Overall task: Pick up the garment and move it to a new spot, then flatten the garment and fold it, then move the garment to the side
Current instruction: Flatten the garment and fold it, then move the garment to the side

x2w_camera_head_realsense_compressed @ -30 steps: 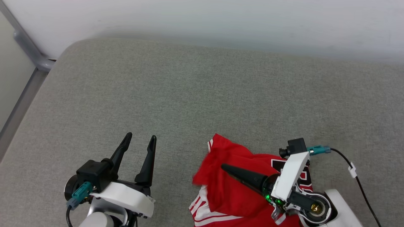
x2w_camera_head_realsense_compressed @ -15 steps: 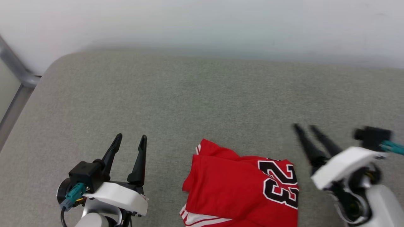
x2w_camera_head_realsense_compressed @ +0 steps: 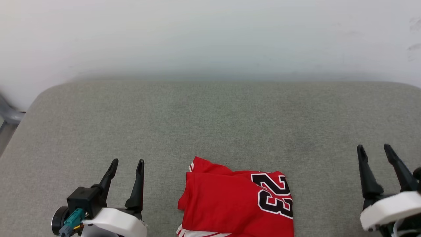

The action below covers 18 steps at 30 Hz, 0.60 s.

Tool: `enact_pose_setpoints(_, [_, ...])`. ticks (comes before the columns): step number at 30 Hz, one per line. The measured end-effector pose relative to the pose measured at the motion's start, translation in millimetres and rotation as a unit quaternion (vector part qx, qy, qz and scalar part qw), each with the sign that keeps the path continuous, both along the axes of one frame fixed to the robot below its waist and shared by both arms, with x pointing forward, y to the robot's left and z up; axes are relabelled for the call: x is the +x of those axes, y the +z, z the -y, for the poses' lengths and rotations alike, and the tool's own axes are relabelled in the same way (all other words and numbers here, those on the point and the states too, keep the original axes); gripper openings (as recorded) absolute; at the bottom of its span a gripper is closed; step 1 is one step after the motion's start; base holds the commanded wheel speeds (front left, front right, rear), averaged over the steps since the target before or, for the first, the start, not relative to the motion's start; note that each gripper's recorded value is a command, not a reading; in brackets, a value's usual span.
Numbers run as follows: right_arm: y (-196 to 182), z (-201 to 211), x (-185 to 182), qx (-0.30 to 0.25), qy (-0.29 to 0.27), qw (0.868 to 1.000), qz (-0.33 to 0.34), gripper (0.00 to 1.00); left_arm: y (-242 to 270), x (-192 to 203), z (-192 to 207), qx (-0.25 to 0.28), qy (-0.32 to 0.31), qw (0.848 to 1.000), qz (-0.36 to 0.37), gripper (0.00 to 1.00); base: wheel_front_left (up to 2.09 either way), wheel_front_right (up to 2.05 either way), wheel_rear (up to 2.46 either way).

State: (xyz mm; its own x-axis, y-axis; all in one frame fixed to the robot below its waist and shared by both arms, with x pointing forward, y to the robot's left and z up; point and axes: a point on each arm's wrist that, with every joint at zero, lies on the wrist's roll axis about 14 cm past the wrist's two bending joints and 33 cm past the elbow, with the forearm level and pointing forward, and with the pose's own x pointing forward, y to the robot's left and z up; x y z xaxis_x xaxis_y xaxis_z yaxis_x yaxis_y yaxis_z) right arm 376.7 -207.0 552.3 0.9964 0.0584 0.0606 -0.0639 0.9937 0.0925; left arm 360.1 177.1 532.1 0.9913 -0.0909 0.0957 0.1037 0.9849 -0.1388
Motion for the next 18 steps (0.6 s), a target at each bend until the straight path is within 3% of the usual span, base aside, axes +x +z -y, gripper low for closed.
enact_pose_setpoints(8, [-2.0,-6.3,-35.4,-0.008,-0.005,1.0,-0.012,1.0,-4.0,-11.6,5.0,0.004,-0.005,1.0,-0.005,1.0,0.0,0.0,0.0])
enact_pose_setpoints(18, [2.2,-8.9,-43.4,0.01,-0.006,1.0,-0.019,1.0,-3.7,-15.1,1.3,-0.004,0.005,1.0,-0.005,1.0,0.0,0.0,0.0])
